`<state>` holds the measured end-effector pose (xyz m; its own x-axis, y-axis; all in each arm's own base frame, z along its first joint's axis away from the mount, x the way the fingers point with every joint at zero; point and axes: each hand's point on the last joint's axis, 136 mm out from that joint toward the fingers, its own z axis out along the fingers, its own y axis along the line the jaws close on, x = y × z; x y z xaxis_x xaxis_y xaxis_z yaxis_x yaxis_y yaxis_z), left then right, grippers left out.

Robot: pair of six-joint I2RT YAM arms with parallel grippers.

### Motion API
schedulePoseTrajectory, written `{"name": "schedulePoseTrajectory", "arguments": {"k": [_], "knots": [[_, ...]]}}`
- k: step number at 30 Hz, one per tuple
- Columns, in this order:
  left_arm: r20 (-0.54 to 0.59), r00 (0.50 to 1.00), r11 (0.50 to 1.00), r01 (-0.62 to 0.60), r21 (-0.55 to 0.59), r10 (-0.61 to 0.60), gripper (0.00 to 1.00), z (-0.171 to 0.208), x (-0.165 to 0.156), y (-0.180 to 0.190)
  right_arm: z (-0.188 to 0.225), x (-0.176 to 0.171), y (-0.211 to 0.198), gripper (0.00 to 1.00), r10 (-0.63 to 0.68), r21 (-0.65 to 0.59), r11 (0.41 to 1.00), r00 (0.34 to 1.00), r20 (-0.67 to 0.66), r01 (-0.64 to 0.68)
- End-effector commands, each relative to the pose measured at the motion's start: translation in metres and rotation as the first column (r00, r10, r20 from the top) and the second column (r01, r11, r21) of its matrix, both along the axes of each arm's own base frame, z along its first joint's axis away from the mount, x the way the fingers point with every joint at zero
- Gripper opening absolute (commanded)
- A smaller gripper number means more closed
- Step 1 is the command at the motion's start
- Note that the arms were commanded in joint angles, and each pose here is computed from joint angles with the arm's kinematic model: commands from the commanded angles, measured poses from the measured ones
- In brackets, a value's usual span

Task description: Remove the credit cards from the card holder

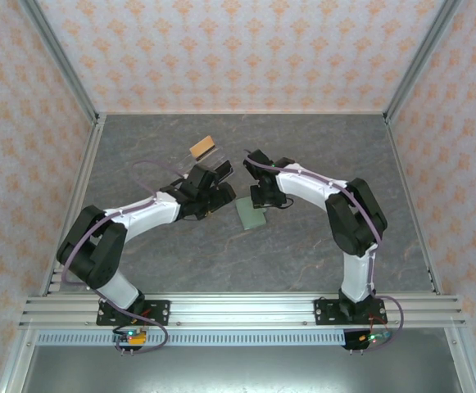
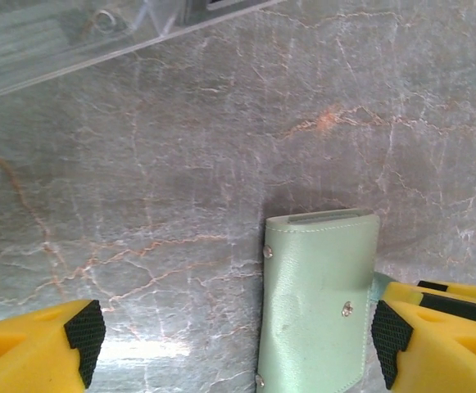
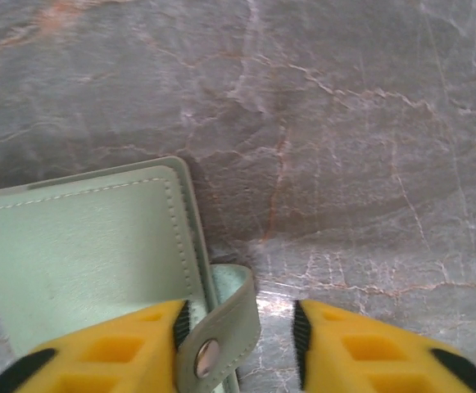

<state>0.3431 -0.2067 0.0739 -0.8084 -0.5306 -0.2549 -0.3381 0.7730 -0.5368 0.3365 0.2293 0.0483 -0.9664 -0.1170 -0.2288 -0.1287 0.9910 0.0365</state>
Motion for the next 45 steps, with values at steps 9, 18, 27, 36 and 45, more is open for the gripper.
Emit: {"name": "schedulePoseTrajectory", "arguments": {"k": [9, 18, 27, 36, 45], "knots": [[0.0, 0.999, 0.993, -0.054, 0.102, 0.054, 0.99, 0.002, -0.008, 0.038, 0.034, -0.004, 0.005, 0.02, 0.031, 0.047, 0.998, 0.999, 0.016, -0.031], [0.055, 0.996, 0.983, -0.082, 0.162, 0.074, 1.0, 0.022, -0.009, 0.061, 0.1, -0.026, 0.046, 0.02, 0.152, 0.344, 0.925, 0.986, 0.062, -0.164], [0.107, 0.994, 0.996, -0.031, 0.082, 0.023, 0.96, 0.035, -0.007, 0.047, 0.09, -0.019, 0.04, 0.01, 0.134, 0.298, 0.944, 0.989, 0.057, -0.145], [0.123, 0.982, 0.989, 0.143, 0.027, -0.146, 0.73, 0.038, 0.0, -0.016, 0.062, -0.005, -0.017, 0.01, -0.033, 0.185, 0.983, 0.998, 0.05, 0.024], [0.086, 0.962, 0.964, 0.264, -0.03, -0.261, 0.37, 0.021, 0.01, -0.082, 0.028, -0.002, -0.056, 0.01, -0.163, 0.152, 0.976, 0.986, 0.02, 0.158]]}}
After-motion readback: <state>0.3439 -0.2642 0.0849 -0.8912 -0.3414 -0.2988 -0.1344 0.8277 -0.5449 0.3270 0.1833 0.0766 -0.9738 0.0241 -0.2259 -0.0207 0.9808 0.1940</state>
